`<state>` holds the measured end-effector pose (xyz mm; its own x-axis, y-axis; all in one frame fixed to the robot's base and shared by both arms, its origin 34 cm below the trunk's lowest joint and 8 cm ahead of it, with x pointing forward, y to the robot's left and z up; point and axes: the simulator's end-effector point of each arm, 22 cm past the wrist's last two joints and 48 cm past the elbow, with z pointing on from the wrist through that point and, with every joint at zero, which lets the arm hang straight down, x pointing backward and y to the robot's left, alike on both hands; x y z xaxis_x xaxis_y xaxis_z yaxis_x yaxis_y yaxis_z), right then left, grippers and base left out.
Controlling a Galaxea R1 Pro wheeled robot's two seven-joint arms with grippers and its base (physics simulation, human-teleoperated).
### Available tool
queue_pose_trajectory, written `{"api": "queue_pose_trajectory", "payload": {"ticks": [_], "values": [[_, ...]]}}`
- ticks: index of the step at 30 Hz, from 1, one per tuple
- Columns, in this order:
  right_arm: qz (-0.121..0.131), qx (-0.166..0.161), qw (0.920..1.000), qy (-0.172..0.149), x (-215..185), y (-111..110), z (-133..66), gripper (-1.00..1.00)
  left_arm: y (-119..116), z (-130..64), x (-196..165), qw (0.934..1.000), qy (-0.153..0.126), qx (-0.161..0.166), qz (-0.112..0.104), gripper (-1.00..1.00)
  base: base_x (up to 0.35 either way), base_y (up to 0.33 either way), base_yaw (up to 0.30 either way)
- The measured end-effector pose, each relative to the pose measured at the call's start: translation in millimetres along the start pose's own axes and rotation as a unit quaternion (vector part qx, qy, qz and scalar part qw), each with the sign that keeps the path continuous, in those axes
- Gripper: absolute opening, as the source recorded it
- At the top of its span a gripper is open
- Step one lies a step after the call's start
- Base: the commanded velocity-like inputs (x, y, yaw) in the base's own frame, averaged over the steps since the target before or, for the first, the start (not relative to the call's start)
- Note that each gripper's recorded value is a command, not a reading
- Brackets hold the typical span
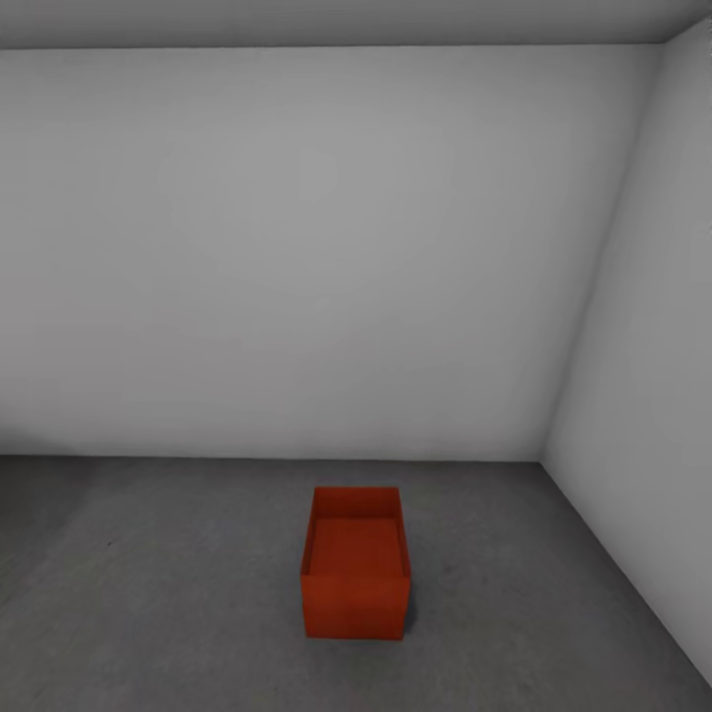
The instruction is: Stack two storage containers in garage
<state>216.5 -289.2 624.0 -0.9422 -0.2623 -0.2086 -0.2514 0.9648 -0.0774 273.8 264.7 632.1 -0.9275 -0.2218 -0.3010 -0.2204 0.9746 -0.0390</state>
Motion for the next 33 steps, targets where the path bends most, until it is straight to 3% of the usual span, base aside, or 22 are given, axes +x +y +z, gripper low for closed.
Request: {"api": "queue_pose_trajectory", "payload": {"ticks": [33], "values": [[0.0, 0.007, 0.9997, -0.022, -18, -6, -1.5, 1.0, -2, -2.6, -24, 0.9996, -0.028, 0.005, 0.001, 1.0, 0.0, 0.0, 0.0]]}}
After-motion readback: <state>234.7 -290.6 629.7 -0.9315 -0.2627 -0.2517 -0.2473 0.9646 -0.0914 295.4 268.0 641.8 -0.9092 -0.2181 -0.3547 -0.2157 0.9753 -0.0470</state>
